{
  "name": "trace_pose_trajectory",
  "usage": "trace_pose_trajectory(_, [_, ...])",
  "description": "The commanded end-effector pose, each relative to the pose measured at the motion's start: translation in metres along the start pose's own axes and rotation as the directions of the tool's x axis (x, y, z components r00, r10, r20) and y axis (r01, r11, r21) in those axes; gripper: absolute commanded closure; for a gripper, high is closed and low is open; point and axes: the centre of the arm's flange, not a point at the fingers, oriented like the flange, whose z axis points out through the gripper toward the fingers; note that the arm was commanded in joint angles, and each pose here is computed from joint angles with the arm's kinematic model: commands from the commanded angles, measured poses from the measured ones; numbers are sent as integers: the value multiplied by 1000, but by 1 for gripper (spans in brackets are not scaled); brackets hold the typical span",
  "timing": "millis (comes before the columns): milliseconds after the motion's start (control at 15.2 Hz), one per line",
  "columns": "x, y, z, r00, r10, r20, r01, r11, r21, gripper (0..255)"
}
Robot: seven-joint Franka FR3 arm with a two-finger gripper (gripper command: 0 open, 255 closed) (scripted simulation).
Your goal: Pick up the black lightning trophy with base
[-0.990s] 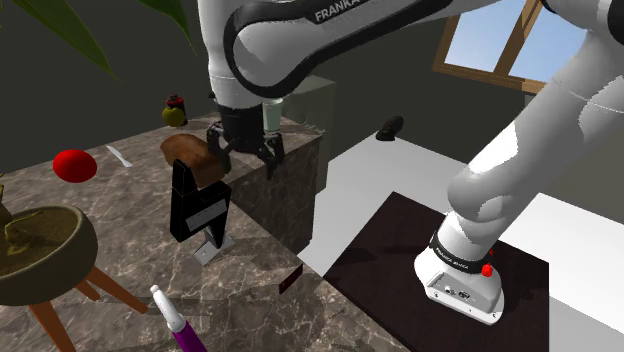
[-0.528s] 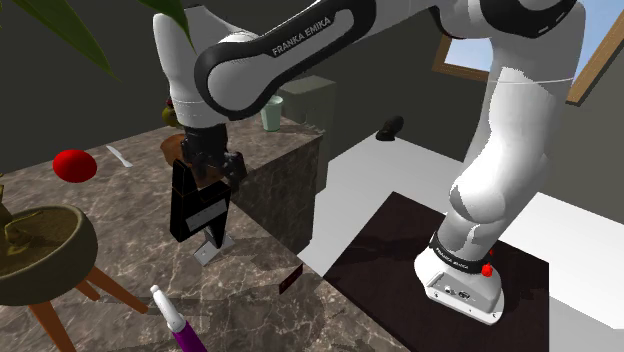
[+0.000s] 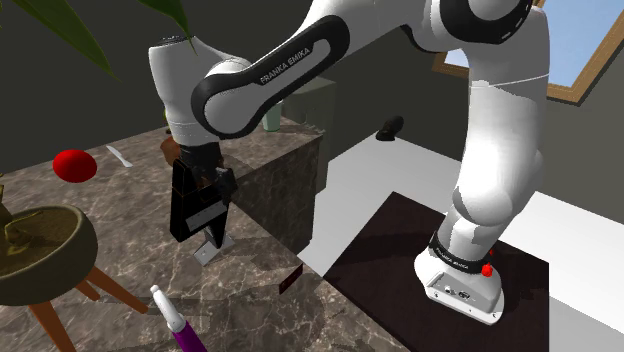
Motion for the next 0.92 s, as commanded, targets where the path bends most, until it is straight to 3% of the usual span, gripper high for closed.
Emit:
trace_pose_trajectory(0, [0, 1, 13, 1000, 0, 0, 0, 1000, 0, 0])
trace_pose_trajectory(132, [0, 1, 13, 1000, 0, 0, 0, 1000, 0, 0])
trace_pose_trajectory(198, [0, 1, 13, 1000, 0, 0, 0, 1000, 0, 255])
trace_pose_trajectory(858, [0, 1, 8, 1000, 0, 0, 0, 1000, 0, 255])
